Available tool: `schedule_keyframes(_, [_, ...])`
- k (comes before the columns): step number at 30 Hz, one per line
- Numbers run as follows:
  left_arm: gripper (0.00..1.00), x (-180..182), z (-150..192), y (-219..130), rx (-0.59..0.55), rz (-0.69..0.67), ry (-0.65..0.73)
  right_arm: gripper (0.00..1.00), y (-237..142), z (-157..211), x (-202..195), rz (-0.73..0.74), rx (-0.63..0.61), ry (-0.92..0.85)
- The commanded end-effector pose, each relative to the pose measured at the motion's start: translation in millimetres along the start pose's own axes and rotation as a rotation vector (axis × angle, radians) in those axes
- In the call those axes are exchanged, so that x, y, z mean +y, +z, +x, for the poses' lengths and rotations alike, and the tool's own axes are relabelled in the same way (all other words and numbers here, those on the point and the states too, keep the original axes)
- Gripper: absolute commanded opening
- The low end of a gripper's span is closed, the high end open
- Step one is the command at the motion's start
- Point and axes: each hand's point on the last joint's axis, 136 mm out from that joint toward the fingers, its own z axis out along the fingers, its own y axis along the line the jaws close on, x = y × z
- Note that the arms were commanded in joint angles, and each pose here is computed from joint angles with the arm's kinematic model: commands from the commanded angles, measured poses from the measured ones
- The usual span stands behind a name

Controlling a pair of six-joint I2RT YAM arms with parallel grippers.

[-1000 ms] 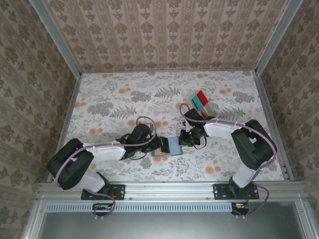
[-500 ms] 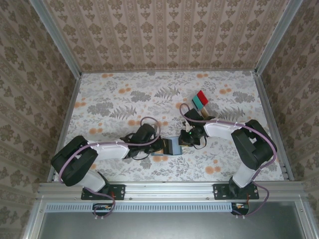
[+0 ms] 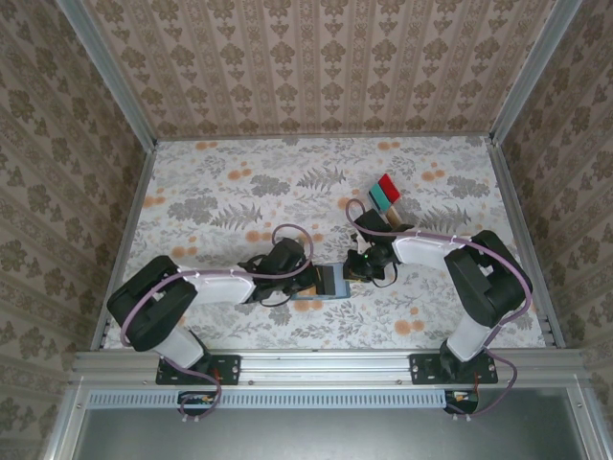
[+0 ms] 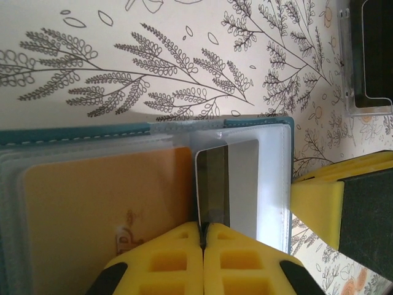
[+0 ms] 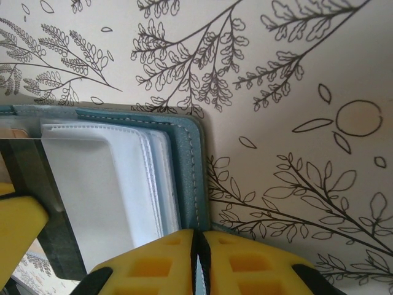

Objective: Put the credit cards into the card holder
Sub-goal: Insert the credit card into the card slot.

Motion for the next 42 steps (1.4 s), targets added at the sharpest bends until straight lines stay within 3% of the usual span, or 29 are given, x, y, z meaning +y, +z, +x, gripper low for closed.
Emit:
schedule_keyframes(1, [0.10,2,3,6,0.000,-0.032,-0.011,0.15,25,18,-24,0.075,0.056,0.030])
schedule_keyframes(3, [0.10,0,3,6,-0.013,-0.031,-0.017,0.15,25,18,-24,0.074,0.054,0.030])
schedule_keyframes(13, [0.33,-12,4,6,-0.005,-0.022,0.030,0.15,26,19,-24,0.074,0.055,0.029])
schedule_keyframes(30, [0.37,-17,11,24,0.098,-0.127,0.143,0.14,23,16,-20,0.071,0.043,0.022])
schedule_keyframes(37, [0.50,-17,5,9,0.050,-0.128,0.144,0.15,20,14,-21,0.075,0.026,0.024])
schedule_keyframes(42, [0.45,-14,6,14,0.074,-0.151,0.150,0.15,21,14,-21,0.076,0.025,0.022])
